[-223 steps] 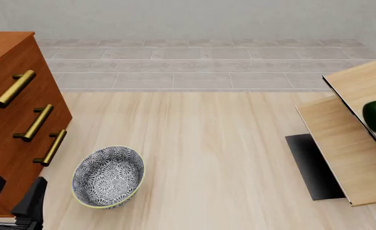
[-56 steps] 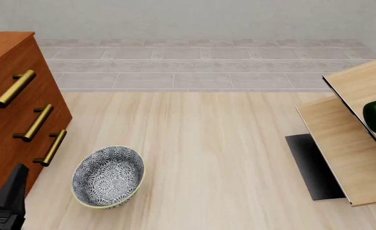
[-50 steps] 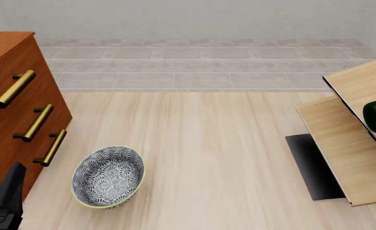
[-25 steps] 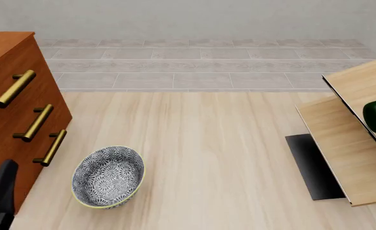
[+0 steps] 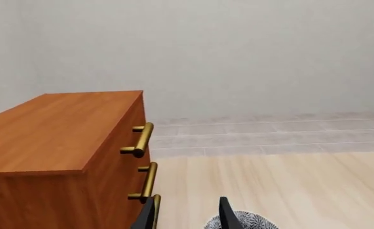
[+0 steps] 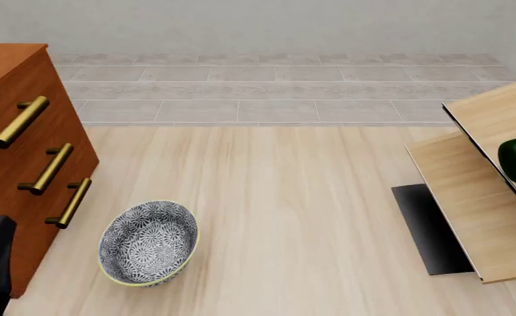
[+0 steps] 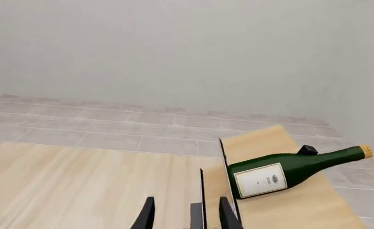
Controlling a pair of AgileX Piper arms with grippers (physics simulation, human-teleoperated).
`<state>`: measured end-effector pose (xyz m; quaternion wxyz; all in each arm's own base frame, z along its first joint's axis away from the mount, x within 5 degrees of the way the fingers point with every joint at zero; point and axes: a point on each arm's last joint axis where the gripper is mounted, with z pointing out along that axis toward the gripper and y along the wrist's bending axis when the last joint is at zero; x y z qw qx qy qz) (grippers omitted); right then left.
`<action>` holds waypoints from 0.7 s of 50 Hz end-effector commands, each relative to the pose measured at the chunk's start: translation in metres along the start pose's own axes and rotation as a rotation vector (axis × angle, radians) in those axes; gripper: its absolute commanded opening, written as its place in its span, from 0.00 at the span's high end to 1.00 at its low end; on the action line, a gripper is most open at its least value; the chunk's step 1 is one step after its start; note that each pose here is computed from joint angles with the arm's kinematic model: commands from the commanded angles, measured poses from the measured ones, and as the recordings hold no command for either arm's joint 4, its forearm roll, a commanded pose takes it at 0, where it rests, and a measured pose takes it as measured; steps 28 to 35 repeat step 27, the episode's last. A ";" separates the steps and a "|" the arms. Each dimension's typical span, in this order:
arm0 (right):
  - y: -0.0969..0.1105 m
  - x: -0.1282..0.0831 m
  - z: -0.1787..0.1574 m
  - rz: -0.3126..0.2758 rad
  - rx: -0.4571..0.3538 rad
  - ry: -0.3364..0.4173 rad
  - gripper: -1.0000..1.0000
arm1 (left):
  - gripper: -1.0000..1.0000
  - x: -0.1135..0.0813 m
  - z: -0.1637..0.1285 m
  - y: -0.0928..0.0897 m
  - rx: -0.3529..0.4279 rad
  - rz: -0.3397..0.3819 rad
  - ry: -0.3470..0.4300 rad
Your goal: Put the wine bottle on the wine rack.
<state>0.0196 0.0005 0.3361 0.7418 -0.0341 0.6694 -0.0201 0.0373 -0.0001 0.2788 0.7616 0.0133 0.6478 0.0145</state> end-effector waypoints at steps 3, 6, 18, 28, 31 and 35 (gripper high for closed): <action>0.001 0.007 -0.008 -0.015 -0.025 0.005 0.00 | 0.00 -0.003 -0.001 0.000 -0.008 0.003 0.006; 0.001 0.007 -0.008 -0.018 -0.026 0.012 0.00 | 0.00 -0.005 -0.002 0.001 -0.012 -0.002 0.006; 0.001 0.005 -0.013 -0.022 -0.035 0.017 0.00 | 0.00 -0.023 -0.007 0.001 -0.013 0.007 -0.001; 0.000 -0.003 -0.015 -0.024 -0.036 -0.001 0.00 | 0.00 -0.027 -0.009 0.001 -0.015 0.004 -0.001; 0.000 -0.003 -0.015 -0.024 -0.036 -0.001 0.00 | 0.00 -0.027 -0.009 0.001 -0.015 0.004 -0.001; 0.000 -0.003 -0.015 -0.024 -0.036 -0.001 0.00 | 0.00 -0.027 -0.009 0.001 -0.015 0.004 -0.001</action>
